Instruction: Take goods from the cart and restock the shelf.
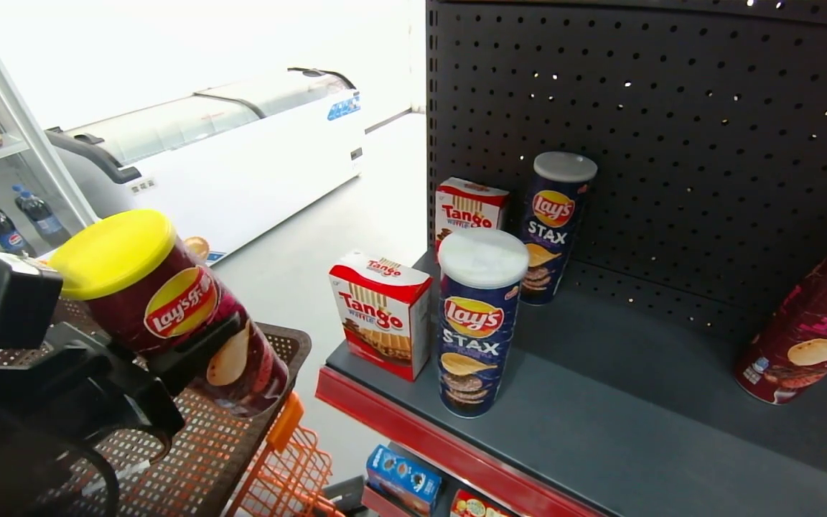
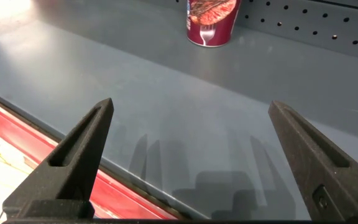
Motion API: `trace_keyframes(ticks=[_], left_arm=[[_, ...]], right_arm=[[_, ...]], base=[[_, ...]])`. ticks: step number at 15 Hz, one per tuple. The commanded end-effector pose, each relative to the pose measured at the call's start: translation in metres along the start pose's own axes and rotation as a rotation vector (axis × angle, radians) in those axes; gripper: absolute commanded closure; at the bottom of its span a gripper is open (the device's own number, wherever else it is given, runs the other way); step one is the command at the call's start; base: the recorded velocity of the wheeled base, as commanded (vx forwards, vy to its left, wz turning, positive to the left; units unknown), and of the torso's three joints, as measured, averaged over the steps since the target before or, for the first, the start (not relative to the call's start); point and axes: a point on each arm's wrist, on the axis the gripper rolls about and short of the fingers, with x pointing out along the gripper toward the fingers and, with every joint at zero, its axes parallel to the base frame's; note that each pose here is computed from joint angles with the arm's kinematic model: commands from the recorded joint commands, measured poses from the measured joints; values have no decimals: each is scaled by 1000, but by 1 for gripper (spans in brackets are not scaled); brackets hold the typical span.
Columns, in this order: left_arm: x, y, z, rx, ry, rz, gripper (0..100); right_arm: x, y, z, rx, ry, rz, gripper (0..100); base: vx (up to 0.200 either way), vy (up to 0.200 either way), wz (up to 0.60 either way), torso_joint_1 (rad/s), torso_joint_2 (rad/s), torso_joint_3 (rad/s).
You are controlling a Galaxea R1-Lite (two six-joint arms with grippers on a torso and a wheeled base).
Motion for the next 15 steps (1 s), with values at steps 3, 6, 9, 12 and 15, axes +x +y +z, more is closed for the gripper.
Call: trace_keyframes(ticks=[3, 6, 9, 12, 15], left_arm=[[-14, -16, 14, -4, -59, -131, 100], [-21, -24, 6, 11, -9, -208, 100], [-18, -38, 1, 7, 17, -308, 100], [-7, -61, -5, 9, 65, -438, 100], [2, -72, 5, 3, 35, -531, 100]], right_arm=[[0, 0, 0, 0, 2, 0, 0], [0, 0, 0, 0, 1, 0, 0], [0, 0, 0, -1, 1, 0, 0], [0, 0, 0, -1, 1, 0, 0], [0, 0, 0, -3, 2, 5, 0]], base=[[0, 0, 0, 0, 0, 0], [0, 0, 0, 0, 0, 0], [0, 0, 0, 0, 0, 0], [0, 0, 0, 0, 0, 0], [0, 0, 0, 0, 0, 0]])
